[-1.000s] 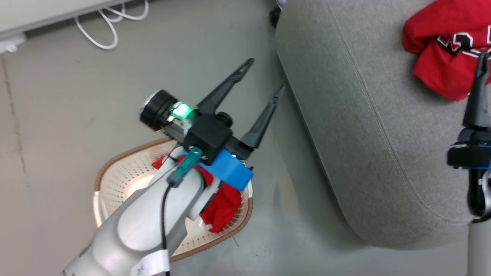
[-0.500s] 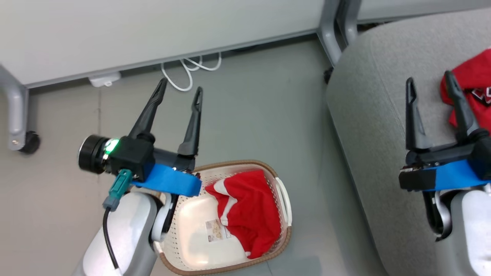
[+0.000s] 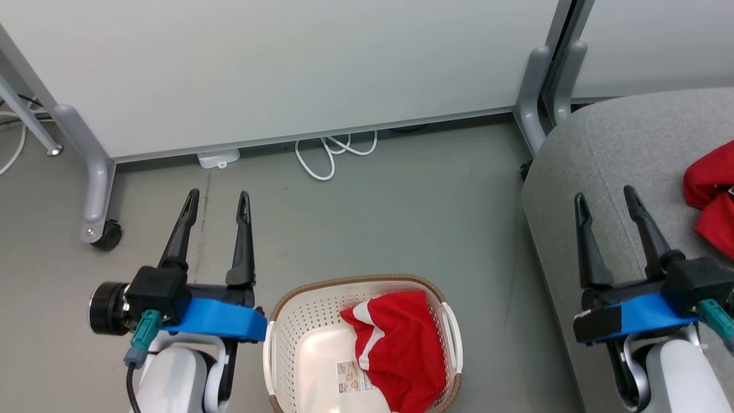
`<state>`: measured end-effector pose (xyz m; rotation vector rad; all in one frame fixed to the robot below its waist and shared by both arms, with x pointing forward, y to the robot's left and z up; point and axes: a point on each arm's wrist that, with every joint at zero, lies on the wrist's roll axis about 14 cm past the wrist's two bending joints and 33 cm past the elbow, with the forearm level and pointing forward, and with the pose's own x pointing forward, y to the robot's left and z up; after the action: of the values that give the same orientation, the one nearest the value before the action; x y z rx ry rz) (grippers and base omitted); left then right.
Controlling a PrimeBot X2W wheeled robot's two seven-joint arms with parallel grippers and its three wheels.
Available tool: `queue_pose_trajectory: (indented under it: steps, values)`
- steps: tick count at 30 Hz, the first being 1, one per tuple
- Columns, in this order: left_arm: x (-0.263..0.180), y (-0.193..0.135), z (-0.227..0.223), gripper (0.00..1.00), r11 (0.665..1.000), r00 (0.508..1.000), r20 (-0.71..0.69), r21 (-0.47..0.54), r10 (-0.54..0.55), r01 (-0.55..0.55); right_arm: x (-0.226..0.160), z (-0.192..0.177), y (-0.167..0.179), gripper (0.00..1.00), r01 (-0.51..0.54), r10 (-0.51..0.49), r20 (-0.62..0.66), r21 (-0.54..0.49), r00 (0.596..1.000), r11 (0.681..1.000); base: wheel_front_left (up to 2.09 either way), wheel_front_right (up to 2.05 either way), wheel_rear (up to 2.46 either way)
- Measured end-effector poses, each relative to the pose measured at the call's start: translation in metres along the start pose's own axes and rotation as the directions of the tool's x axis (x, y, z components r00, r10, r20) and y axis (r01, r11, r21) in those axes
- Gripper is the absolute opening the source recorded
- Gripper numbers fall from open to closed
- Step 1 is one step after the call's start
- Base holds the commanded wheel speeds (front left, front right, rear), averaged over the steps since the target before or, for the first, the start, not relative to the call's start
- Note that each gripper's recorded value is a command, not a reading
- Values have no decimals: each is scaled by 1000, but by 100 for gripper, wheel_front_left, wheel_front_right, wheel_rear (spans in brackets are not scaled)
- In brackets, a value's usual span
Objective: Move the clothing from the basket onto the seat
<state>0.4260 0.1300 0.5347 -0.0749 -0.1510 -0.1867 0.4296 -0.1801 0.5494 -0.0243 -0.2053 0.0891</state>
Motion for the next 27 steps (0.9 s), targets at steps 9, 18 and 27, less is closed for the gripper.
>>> queue_pose_trajectory:
  steps: [9, 18, 27]
  values:
    - [-27, 16, -8, 100, 998, 998, -32, -1, 57, -57, -21, -15, 9, 100, -5, 7, -54, 33, 999, 999, 0, 0, 0]
    - [-42, 26, -16, 100, 996, 994, -58, 0, 94, -94, -34, -27, 9, 100, 8, -4, -96, 50, 995, 999, 0, 0, 0]
    - [-48, 29, -18, 100, 994, 992, -67, 4, 106, -106, -38, -32, 12, 100, 6, 1, -113, 55, 994, 998, 0, 0, 0]
